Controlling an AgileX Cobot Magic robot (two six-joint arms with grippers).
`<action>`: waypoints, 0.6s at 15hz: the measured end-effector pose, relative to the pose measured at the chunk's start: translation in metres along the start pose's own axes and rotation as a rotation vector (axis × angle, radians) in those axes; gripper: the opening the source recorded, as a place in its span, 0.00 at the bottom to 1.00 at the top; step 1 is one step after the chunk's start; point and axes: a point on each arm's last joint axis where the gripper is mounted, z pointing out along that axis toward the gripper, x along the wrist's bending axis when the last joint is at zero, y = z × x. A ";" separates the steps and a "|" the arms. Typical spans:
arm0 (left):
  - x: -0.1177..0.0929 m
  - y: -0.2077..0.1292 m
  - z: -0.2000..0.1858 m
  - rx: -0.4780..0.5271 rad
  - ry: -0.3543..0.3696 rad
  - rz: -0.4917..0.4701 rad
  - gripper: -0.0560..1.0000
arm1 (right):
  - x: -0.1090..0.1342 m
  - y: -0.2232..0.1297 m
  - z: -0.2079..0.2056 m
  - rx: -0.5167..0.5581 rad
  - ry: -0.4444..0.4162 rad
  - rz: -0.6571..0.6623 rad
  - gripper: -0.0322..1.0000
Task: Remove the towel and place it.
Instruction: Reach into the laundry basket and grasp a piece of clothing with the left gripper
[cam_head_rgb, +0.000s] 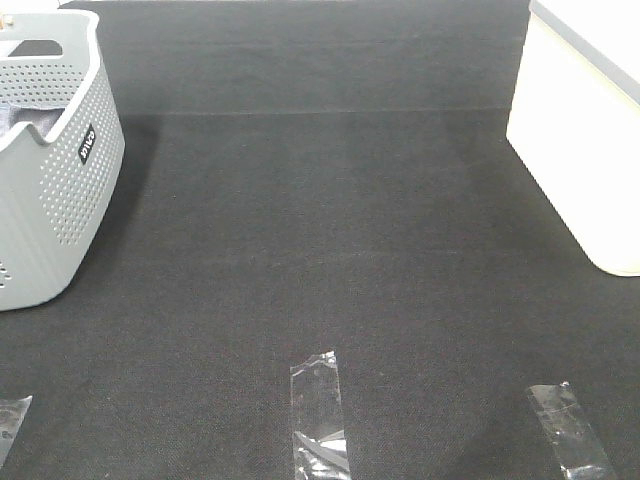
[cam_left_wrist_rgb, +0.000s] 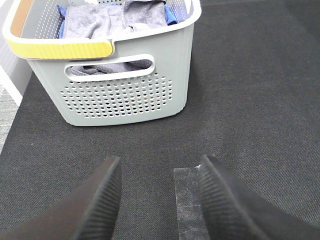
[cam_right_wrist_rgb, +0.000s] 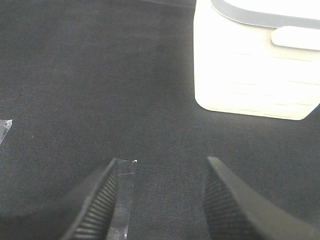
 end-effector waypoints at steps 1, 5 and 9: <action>0.000 0.000 0.000 0.000 0.000 0.000 0.50 | 0.000 0.000 0.000 0.000 0.000 0.000 0.51; 0.000 0.000 0.000 0.000 0.000 0.000 0.50 | 0.000 0.000 0.000 0.000 0.000 0.000 0.51; 0.000 0.000 0.000 0.000 0.000 0.000 0.50 | 0.000 0.000 0.000 0.000 0.000 0.000 0.51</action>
